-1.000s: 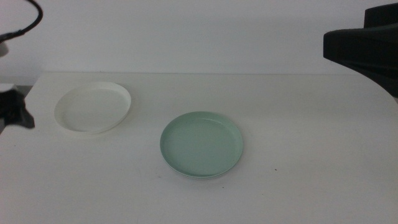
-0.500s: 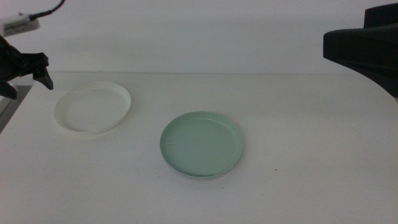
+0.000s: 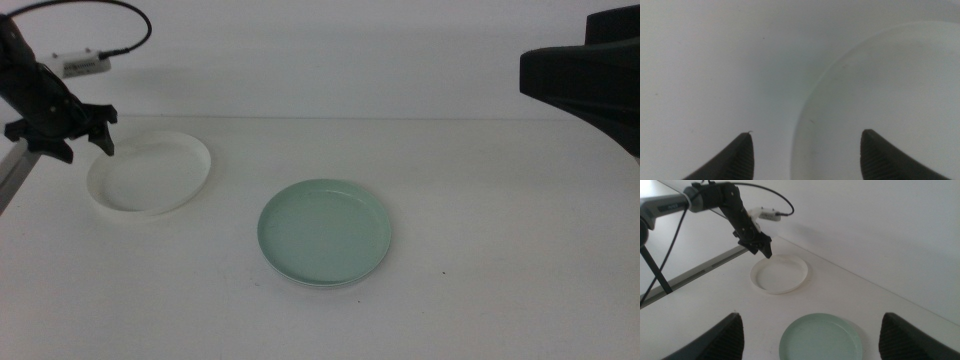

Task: Stack the three bowls on top of each other.

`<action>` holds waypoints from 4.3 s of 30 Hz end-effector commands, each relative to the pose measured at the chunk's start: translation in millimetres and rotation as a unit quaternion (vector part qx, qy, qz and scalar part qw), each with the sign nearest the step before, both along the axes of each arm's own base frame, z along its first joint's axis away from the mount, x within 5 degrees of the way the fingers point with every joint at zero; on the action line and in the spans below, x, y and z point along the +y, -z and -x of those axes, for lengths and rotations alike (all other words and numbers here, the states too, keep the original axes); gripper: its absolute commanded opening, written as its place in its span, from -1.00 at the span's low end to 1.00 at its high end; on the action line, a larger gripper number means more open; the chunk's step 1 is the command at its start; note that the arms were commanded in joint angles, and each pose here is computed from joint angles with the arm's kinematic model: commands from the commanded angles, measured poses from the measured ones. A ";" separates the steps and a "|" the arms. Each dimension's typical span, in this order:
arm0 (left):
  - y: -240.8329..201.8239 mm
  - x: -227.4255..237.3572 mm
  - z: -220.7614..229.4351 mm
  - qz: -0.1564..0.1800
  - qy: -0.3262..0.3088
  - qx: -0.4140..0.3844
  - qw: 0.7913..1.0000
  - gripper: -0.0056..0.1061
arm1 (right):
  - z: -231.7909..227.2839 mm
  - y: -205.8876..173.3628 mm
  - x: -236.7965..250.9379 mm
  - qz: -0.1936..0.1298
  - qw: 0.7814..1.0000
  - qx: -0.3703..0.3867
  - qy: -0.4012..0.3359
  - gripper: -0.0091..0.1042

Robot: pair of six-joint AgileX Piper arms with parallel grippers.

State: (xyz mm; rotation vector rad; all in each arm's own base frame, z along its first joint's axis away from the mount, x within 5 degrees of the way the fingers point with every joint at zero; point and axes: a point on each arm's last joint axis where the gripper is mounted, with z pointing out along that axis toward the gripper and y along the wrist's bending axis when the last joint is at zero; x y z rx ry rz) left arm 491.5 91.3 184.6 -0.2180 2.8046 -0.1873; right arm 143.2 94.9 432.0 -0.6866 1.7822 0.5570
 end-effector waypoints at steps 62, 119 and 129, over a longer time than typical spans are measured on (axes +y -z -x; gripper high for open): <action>-34.4 -222.0 115.9 0.101 0.127 -0.046 0.986 -0.93 | 0.4 0.2 0.0 -0.002 1.000 -0.002 0.001 0.79; -202.6 -127.6 354.9 -0.006 0.103 -0.370 0.923 0.78 | 0.4 0.2 -0.1 -0.004 1.000 -0.001 0.002 0.79; -205.9 -128.4 353.5 0.000 0.100 -0.388 0.916 0.78 | 0.4 0.2 -0.1 -0.004 1.000 -0.001 0.002 0.79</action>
